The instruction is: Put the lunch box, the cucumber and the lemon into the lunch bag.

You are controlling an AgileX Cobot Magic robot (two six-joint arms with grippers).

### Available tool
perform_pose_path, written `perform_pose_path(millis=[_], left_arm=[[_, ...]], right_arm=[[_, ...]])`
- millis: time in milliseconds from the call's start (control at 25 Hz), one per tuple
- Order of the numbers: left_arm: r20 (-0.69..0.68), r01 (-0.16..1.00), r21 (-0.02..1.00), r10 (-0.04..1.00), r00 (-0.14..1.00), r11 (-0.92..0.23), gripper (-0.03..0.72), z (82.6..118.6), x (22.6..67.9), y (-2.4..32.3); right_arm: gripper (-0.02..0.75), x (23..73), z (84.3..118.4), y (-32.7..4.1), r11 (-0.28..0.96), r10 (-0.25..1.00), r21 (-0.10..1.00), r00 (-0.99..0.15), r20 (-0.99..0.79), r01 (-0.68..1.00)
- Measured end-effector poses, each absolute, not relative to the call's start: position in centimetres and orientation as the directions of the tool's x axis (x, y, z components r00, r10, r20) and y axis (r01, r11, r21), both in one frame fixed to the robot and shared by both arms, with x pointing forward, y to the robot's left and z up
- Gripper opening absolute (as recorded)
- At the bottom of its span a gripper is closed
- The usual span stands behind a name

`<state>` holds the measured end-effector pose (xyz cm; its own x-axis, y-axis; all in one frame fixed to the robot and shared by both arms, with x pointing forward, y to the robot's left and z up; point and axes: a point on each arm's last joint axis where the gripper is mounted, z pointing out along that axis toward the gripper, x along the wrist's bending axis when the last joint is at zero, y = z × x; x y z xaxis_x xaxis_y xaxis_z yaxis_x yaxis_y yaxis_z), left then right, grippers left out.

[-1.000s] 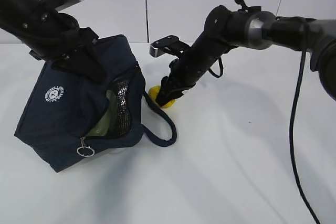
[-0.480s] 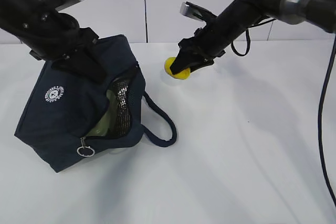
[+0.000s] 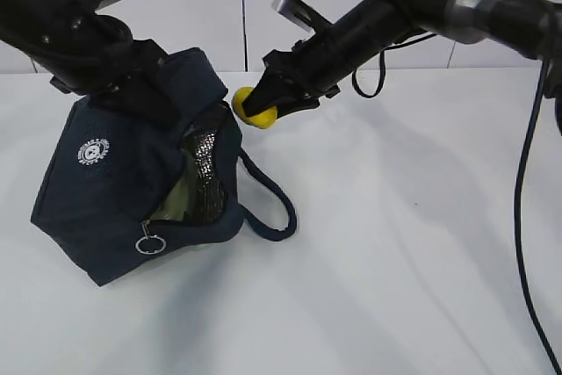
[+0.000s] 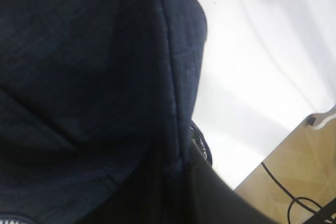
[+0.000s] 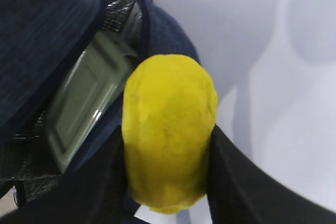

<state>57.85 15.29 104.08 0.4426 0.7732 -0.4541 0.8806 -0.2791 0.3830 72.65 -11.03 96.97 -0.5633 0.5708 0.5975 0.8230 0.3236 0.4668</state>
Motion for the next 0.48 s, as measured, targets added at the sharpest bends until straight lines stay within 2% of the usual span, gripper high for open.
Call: perform_pose_path(millis=[320,480], left_arm=[[-0.467,0.89,0.393,0.784,0.409,-0.23,0.015,104.2,58.4,16.3],[-0.469,0.891,0.392,0.783,0.408,-0.229,0.015,104.2,58.4,16.3]], right_arm=[[0.312,70.8,97.0,-6.9,0.389,0.516,0.466,-0.607,0.604,0.795],[0.312,70.3,97.3,-5.8,0.383,0.485,0.47,-0.606,0.63,0.795]])
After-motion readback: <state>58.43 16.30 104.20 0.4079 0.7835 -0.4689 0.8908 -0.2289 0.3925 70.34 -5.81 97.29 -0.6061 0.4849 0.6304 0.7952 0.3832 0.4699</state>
